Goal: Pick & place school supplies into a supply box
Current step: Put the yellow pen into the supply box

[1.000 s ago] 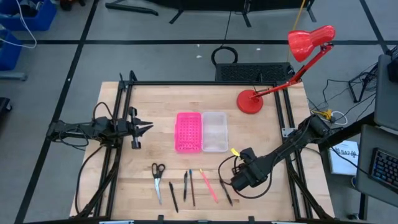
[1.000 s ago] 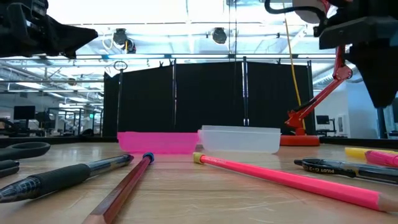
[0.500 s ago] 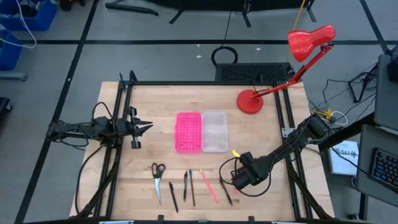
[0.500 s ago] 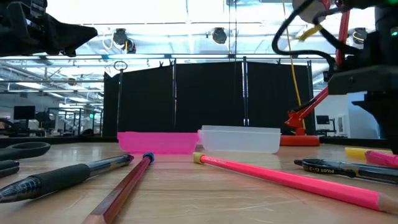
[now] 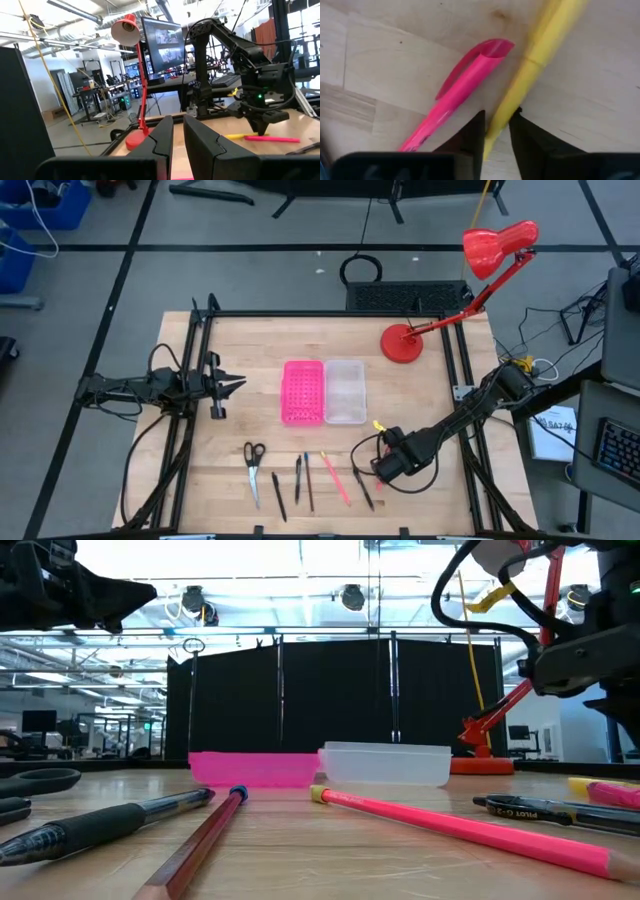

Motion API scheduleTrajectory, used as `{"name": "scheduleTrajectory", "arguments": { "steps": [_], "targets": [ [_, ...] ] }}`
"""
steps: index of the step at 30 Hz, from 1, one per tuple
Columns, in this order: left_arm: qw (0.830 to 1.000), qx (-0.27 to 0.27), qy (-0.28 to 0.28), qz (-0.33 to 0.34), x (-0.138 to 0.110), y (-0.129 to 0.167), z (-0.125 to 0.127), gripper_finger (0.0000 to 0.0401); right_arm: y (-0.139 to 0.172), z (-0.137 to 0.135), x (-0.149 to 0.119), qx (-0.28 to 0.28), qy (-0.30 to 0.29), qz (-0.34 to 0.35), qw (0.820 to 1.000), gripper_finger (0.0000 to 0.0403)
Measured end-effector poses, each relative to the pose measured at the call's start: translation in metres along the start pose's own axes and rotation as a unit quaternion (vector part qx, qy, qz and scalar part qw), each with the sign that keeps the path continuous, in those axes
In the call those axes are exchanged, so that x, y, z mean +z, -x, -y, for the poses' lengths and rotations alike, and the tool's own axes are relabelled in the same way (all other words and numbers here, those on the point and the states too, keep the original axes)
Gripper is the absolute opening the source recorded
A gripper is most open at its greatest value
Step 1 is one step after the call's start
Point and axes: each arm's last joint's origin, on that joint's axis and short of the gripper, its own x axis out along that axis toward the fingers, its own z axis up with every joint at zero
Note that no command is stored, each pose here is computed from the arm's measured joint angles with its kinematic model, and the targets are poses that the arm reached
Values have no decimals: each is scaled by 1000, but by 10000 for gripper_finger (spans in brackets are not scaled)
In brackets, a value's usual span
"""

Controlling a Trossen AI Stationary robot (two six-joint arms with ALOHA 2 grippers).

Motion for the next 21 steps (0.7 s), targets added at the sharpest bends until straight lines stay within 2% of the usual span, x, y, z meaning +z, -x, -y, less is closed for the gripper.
{"name": "scheduleTrajectory", "arguments": {
  "steps": [5, 14, 19, 21],
  "targets": [
    [1000, -1, 1, -3, -1, 0, 0, 51, 0, 0, 1, -2, 23, -2, 1000, 17],
    [1000, -4, 13, -18, -4, 0, 1, 51, 8, 9, 4, -19, 43, 39, 998, 17],
    [1000, -5, 15, -20, -4, 0, 1, 51, 32, 22, 8, 13, 42, 73, 996, 17],
    [999, -6, 21, -28, -6, 0, 1, 51, 44, 24, 9, 48, 39, 75, 995, 17]
  ]
}}
